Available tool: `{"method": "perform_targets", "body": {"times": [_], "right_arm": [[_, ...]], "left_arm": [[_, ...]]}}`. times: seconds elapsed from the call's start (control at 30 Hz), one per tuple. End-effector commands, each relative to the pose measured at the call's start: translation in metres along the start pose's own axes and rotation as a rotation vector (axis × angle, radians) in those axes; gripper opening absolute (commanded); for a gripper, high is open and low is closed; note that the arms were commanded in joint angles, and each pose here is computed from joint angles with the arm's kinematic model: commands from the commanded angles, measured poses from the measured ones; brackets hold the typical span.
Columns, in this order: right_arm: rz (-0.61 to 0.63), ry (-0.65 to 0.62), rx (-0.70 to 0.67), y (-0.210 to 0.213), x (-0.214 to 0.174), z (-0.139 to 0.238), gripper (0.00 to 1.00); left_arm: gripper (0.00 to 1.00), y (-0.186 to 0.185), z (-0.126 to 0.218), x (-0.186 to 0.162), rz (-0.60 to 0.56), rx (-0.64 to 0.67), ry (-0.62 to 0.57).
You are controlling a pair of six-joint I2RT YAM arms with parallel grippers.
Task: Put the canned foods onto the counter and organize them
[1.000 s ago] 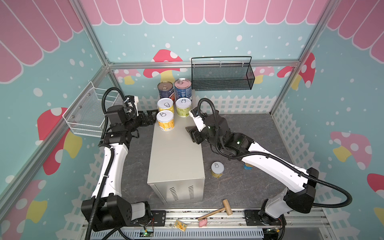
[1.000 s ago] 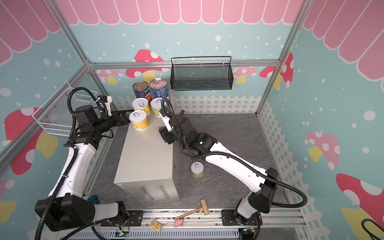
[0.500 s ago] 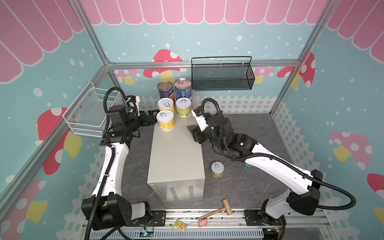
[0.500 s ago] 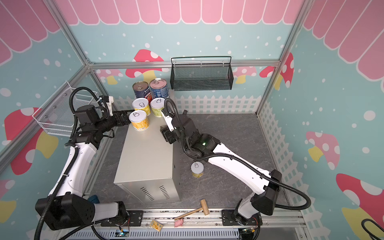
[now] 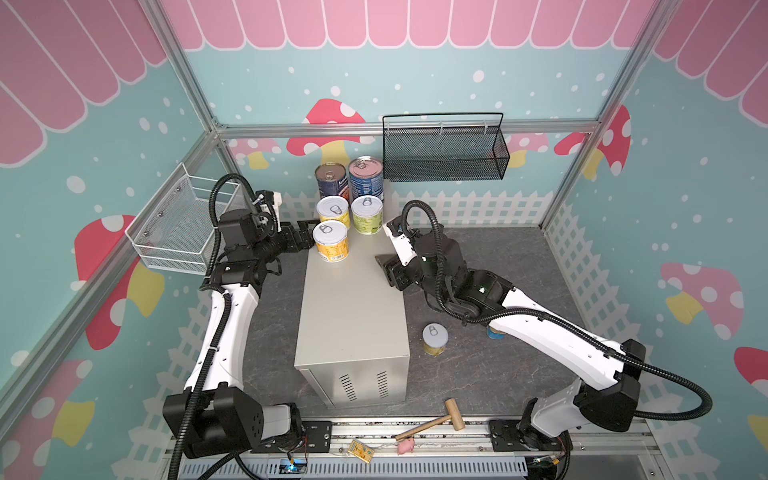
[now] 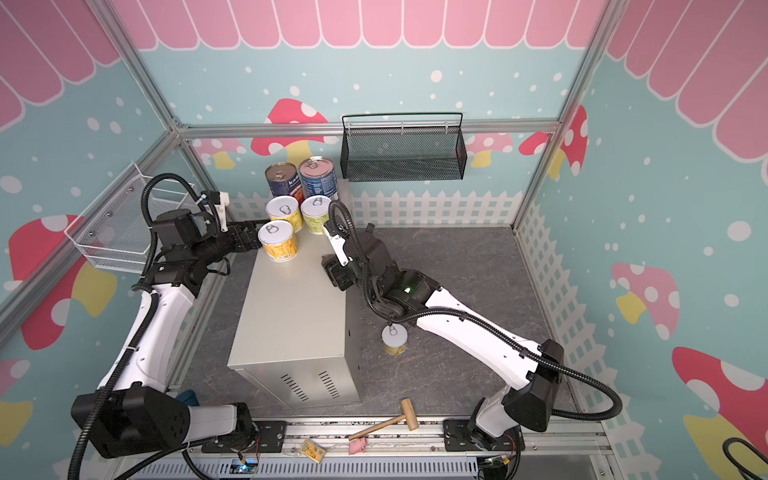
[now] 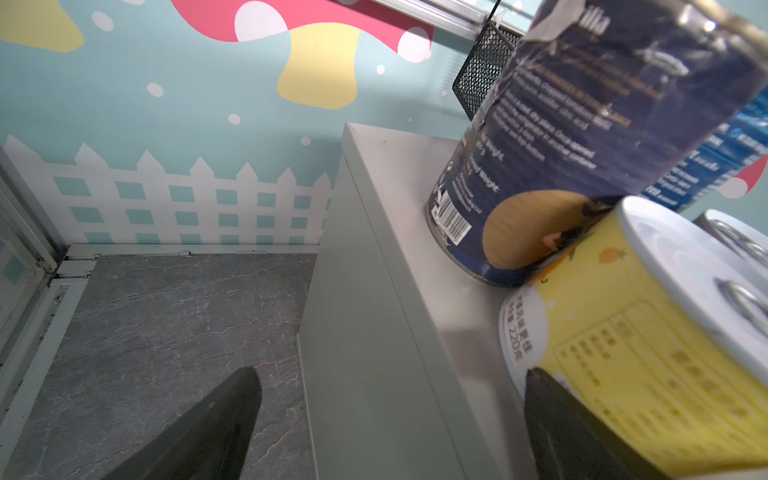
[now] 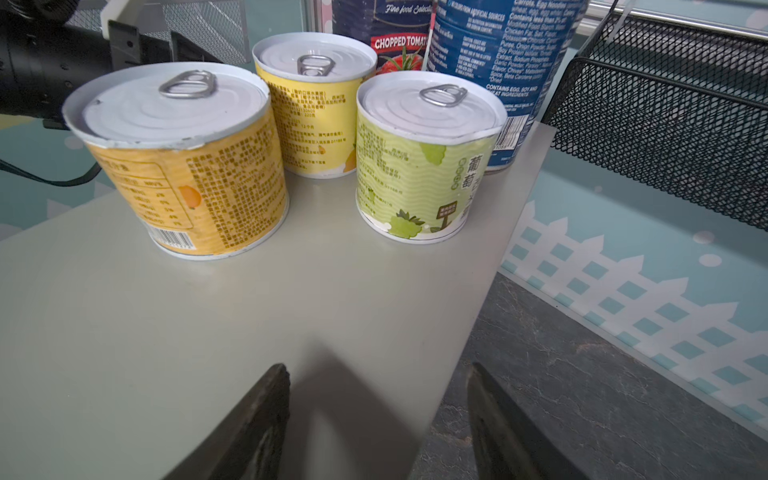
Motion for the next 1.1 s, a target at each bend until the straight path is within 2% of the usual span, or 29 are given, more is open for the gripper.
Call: {"method": "perform_targets", "body": {"times": [0.0,0.23,0.53,0.87,1.07], "right_arm": [[-0.015,-0.043,-0.006,-0.002,0.008,0.012,0.69],[-0.014,-0.042,-0.008,-0.002,0.008,0.012,0.69],[-0.022,-0.039,-0.006,-0.003,0.006,0.013,0.69],[-0.019,-0.043,-0.008,-0.003,0.008,0.013,0.69],[-0.019,-0.043,-0.009,-0.003,0.009,0.015,0.69]], "left_arm": [[0.99,-0.004,-0.002,0.004,-0.024,-0.012,0.003],[0.99,-0.003,0.001,0.004,-0.022,0.017,-0.005],[0.99,-0.001,0.022,0.003,-0.001,0.147,-0.038],[0.99,-0.015,0.05,-0.02,0.023,0.152,-0.037],[0.99,-0.025,0.052,-0.034,0.012,0.15,0.006]]}}
Point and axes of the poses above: each gripper's point midway between its finger pads, its own z axis back along the fingers, its own y axis along the line the jaws close on, x = y × z, the point moved 8 cm from there along z, back along the fingers
